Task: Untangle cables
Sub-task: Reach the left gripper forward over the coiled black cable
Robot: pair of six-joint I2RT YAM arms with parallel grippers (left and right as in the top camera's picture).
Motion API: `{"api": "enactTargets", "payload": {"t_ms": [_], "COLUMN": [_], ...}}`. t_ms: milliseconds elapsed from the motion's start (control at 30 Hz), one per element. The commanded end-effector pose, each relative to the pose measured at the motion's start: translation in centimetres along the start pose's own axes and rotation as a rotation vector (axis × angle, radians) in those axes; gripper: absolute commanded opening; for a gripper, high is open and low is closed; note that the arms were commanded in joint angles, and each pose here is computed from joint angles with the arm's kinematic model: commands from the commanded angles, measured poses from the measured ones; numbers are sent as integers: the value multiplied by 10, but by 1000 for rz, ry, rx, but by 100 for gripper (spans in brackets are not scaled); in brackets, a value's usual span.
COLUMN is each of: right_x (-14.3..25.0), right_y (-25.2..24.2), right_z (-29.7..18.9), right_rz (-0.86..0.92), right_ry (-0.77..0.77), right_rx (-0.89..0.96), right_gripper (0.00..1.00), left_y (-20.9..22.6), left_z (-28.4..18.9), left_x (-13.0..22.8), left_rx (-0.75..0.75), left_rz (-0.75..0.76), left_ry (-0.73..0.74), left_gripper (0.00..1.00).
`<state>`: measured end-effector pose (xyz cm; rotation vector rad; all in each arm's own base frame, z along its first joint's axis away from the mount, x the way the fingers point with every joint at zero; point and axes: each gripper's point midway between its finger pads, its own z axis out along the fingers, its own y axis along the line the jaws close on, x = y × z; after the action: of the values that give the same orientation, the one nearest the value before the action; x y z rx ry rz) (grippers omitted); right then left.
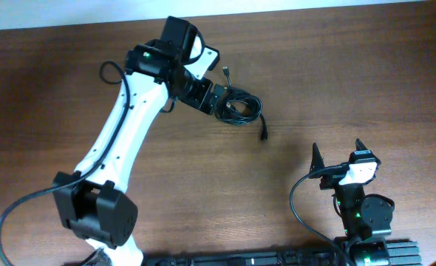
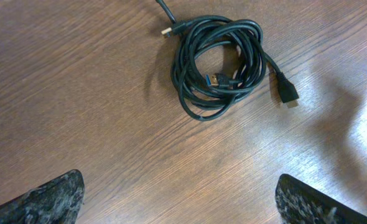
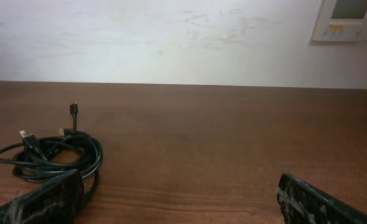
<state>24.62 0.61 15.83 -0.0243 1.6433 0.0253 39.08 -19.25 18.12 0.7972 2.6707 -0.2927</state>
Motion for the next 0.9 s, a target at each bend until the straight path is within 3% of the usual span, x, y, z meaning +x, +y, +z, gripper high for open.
{"api": "enactTargets", "payload": {"t_ms": [0, 200, 433, 867], "right_x": [3, 3, 3, 3], "right_y": [-2, -2, -2, -2], "right_z": [0, 0, 0, 0], "right_rz": [3, 3, 3, 3], "right_ry": [9, 9, 9, 9], "right_rx": [14, 14, 14, 14], "right_gripper": [99, 99, 99, 99], "left_y": [-8, -17, -5, -22], "left_z": [6, 7, 14, 104], "left_x": [-6, -10, -12, 11], "left_rx": [6, 34, -51, -61], "left_rz": [37, 45, -161, -164], "left_ry": [1, -16, -10, 172], "left_gripper": [99, 99, 99, 99]}}
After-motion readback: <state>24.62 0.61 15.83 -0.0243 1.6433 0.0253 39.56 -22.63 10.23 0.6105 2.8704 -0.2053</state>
